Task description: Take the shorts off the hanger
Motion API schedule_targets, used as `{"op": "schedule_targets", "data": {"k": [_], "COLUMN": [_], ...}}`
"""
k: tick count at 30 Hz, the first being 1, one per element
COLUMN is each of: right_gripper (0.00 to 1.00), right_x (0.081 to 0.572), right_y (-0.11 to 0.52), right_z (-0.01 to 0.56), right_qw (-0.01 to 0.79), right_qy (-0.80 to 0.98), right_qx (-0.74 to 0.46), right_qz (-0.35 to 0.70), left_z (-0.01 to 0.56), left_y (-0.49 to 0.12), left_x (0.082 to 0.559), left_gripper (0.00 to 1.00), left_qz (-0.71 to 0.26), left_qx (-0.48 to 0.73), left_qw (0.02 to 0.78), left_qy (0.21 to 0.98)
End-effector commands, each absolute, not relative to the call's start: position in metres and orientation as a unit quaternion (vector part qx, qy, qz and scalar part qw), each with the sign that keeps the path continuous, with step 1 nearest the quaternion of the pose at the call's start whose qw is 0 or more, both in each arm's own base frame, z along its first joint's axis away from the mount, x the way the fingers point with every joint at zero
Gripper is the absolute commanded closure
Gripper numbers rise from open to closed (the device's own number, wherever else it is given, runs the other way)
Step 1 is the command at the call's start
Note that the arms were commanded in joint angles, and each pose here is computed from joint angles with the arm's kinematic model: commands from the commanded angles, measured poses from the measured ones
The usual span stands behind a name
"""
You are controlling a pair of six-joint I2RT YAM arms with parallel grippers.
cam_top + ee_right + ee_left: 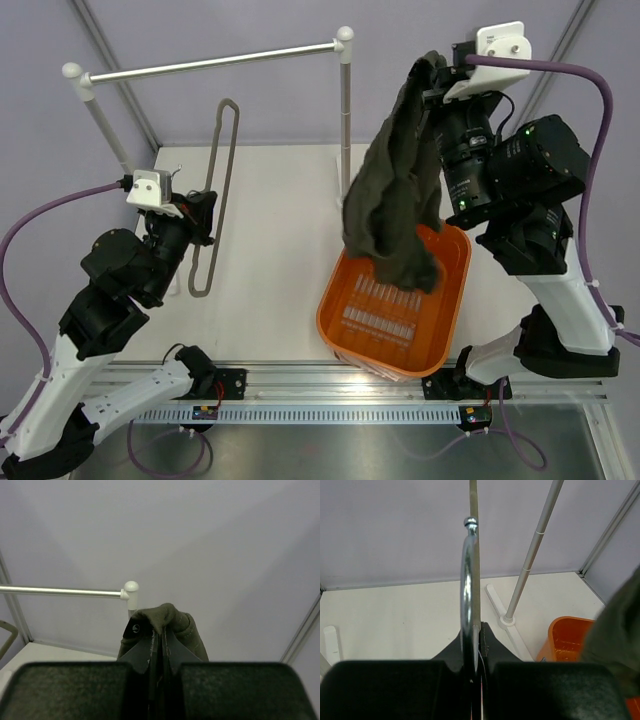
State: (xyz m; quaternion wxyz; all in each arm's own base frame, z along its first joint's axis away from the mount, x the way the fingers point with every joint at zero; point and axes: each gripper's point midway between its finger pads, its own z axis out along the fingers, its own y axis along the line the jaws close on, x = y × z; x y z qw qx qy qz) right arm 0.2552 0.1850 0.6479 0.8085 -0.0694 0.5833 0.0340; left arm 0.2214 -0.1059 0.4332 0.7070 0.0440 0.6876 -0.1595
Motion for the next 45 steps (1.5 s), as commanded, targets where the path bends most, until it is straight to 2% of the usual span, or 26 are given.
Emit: {"op": "schedule_targets", "data": {"k": [1,7,8,10,16,21,25,29,31,32,33,34,36,37,40,45], "right_gripper": [1.0,1.0,1.0,1.0,1.0,1.0,0.99,0.98,0.97,0.94,0.84,0.78,0.64,0.5,0.31,0.22], "right_x": [0.235,0.23,0.224,0.224,0.21,0.216,0.221,0.223,0.226,0.225,0.227,0.228,0.227,0.227,0.224,0.216], "right_y": [0.148,0.136,0.127,0.133,0.132,0.158,0.196,0.238,0.243,0.245,0.245,0.243,0.237,0.236,0.231,0.227], "right_z": [0.663,0.575,0.567,0.519,0.449,0.406,0.36,0.275,0.254,0.236,0.232,0.229,0.233,0.237,0.262,0.306], "right_qw": [0.82,0.763,0.752,0.72,0.66,0.62,0.579,0.497,0.477,0.46,0.457,0.455,0.457,0.46,0.478,0.501], "right_qy": [0.564,0.636,0.641,0.68,0.732,0.774,0.802,0.853,0.864,0.874,0.876,0.878,0.878,0.876,0.863,0.841], "right_qx": [-0.018,0.013,0.044,0.028,0.033,0.001,-0.024,-0.049,-0.04,-0.042,-0.037,-0.035,-0.033,-0.032,-0.045,-0.062], "right_qz": [0.096,0.115,0.15,0.135,0.162,0.131,0.144,0.152,0.154,0.151,0.15,0.147,0.139,0.14,0.156,0.194], "left_z": [0.441,0.435,0.434,0.434,0.429,0.422,0.415,0.414,0.412,0.411,0.414,0.411,0.416,0.406,0.401,0.399], "left_y": [-0.111,-0.116,-0.116,-0.117,-0.12,-0.127,-0.129,-0.125,-0.125,-0.125,-0.127,-0.128,-0.13,-0.135,-0.145,-0.152], "left_x": [0.221,0.223,0.223,0.225,0.229,0.237,0.241,0.241,0.241,0.241,0.242,0.242,0.241,0.244,0.247,0.262], "left_gripper": [1.0,1.0,1.0,1.0,1.0,1.0,1.0,1.0,1.0,1.0,1.0,1.0,1.0,1.0,1.0,1.0], "left_qz": [-0.176,-0.177,-0.176,-0.174,-0.164,-0.16,-0.152,-0.143,-0.138,-0.137,-0.139,-0.135,-0.14,-0.131,-0.125,-0.097], "left_qx": [0.043,0.052,0.053,0.055,0.061,0.062,0.061,0.058,0.058,0.059,0.059,0.063,0.066,0.075,0.096,0.108], "left_qw": [0.713,0.707,0.705,0.703,0.7,0.689,0.679,0.674,0.669,0.666,0.664,0.656,0.649,0.632,0.599,0.566], "left_qy": [0.677,0.683,0.685,0.687,0.693,0.704,0.715,0.723,0.728,0.73,0.732,0.74,0.745,0.76,0.785,0.812]}}
